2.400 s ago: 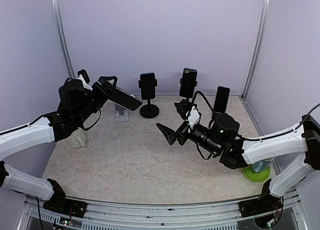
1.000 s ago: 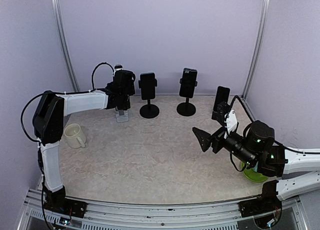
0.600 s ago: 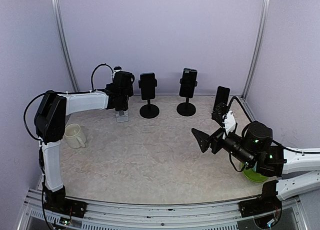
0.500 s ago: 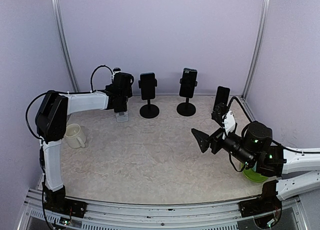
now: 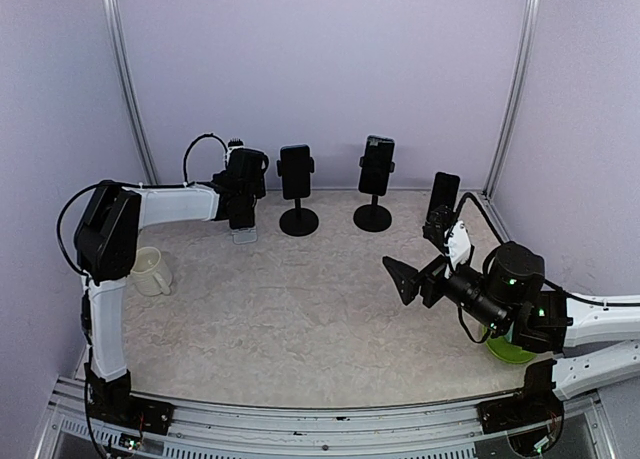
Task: Place the phone on the phone stand
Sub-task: Install the phone onto the phone stand.
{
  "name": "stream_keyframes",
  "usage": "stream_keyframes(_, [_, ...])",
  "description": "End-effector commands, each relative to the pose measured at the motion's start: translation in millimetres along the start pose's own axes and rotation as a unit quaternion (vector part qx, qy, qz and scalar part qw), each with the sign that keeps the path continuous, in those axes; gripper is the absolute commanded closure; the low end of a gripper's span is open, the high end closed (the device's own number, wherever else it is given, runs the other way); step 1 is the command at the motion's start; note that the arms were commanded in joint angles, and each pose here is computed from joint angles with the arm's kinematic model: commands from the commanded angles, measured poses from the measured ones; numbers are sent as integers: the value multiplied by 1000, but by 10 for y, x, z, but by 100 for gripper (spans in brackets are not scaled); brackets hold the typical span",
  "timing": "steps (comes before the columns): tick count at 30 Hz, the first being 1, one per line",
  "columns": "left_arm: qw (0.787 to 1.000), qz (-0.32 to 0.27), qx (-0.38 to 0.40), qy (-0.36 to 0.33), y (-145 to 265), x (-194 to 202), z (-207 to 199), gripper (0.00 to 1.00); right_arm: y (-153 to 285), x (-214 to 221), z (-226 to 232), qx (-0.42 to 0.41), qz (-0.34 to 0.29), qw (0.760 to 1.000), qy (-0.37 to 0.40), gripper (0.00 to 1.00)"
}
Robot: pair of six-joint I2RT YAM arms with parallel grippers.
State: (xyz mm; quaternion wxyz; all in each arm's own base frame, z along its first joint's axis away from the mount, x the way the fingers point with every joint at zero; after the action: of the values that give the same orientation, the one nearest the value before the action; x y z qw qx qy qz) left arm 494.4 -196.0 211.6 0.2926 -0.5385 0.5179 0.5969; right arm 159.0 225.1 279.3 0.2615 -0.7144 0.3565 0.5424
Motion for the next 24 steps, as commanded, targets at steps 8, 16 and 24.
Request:
stream_keyframes(8, [999,-20,12,42,-72,-123,-23,83,-4,-3,23,-1,3,1000,1,0])
stream_keyframes(16, [999,-14,5,46,-117,-81,41,74,-4,-1,23,-1,4,1000,3,0])
stream_keyframes(24, [999,-8,3,51,-140,-49,85,66,3,9,20,0,4,1000,4,0])
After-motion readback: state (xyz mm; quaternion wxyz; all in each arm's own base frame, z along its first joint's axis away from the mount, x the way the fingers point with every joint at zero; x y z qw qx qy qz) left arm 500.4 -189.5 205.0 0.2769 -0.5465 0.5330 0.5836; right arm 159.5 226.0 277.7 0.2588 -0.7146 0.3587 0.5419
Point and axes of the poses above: each gripper's point midway between its finger pads, its own y axis back along the fingers, its own z axis along the line the jaws close on, x = y × z, the point moved 7 cm from there along y, back along the fingers, and after that the axes turned 11 degrees about y, right-handed, at the moved point
